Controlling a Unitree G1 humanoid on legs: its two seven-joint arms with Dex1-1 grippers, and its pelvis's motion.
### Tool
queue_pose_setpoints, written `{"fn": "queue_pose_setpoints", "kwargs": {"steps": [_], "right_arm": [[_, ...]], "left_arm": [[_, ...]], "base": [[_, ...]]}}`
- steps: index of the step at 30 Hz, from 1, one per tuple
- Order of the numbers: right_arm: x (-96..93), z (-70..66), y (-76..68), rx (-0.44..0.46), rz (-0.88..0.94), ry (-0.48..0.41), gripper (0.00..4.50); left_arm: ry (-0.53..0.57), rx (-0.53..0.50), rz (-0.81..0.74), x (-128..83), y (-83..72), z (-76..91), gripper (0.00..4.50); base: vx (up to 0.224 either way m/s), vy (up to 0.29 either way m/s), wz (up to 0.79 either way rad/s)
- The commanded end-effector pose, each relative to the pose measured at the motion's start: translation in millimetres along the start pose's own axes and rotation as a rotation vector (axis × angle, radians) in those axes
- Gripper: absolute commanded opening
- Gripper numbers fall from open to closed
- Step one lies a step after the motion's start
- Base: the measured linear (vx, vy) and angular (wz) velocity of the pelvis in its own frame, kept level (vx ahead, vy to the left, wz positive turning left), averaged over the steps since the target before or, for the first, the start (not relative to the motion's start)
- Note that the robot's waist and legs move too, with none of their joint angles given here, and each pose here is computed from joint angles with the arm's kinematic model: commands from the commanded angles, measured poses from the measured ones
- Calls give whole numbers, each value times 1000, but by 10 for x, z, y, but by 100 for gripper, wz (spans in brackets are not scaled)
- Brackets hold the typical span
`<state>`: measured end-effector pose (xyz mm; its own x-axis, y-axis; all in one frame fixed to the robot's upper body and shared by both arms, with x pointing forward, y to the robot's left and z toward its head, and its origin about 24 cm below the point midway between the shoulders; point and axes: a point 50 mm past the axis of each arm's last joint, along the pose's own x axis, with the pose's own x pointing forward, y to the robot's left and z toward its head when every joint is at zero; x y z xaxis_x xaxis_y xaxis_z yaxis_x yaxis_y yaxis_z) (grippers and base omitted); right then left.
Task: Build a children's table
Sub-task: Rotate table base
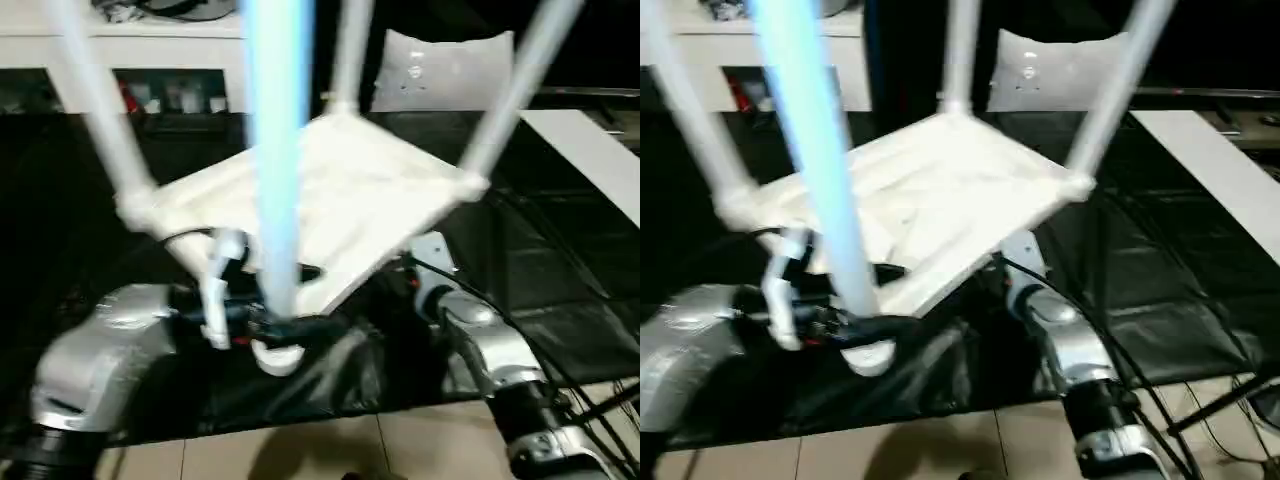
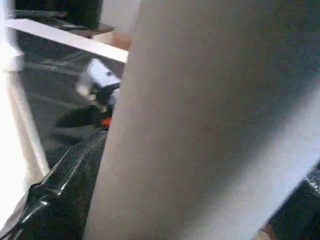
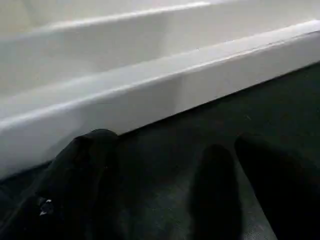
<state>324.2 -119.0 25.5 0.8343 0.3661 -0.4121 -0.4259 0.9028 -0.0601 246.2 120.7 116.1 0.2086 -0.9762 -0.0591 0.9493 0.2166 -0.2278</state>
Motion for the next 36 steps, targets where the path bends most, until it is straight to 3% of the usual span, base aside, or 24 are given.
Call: {"fn": "queue_pose_setpoints", "kwargs": {"steps": [1,2,4,11,22,24,29,31,32,36], "right_arm": [[73,245,226,-39,110,-94,450],[93,254,269,-45,124,-97,450],[101,254,279,-47,125,-98,450],[92,191,241,-44,113,-93,450],[-33,0,-28,5,14,-54,450],[-95,-47,-119,16,-6,-44,450],[-285,-99,-363,95,-40,-34,450],[-315,-95,-389,120,-42,-38,450],[-395,-74,-431,169,-30,-49,450],[-501,-27,-461,150,-3,-65,450]], "left_arm": [[8,3,-58,176,-65,2,443],[-16,8,-60,294,-70,22,443],[-24,12,-58,340,-69,28,443],[-61,54,-54,658,-48,58,443],[-117,156,64,821,138,150,443],[-114,163,67,797,155,136,443],[17,169,63,568,250,-3,443],[43,170,61,524,265,-29,443],[117,177,55,391,308,-102,443],[241,196,48,172,383,-198,443]], "base": [[0,0,0],[0,0,0],[0,0,0],[0,0,0],[0,0,0],[0,0,0],[0,0,0],[0,0,0],[0,0,0],[0,0,0]]}}
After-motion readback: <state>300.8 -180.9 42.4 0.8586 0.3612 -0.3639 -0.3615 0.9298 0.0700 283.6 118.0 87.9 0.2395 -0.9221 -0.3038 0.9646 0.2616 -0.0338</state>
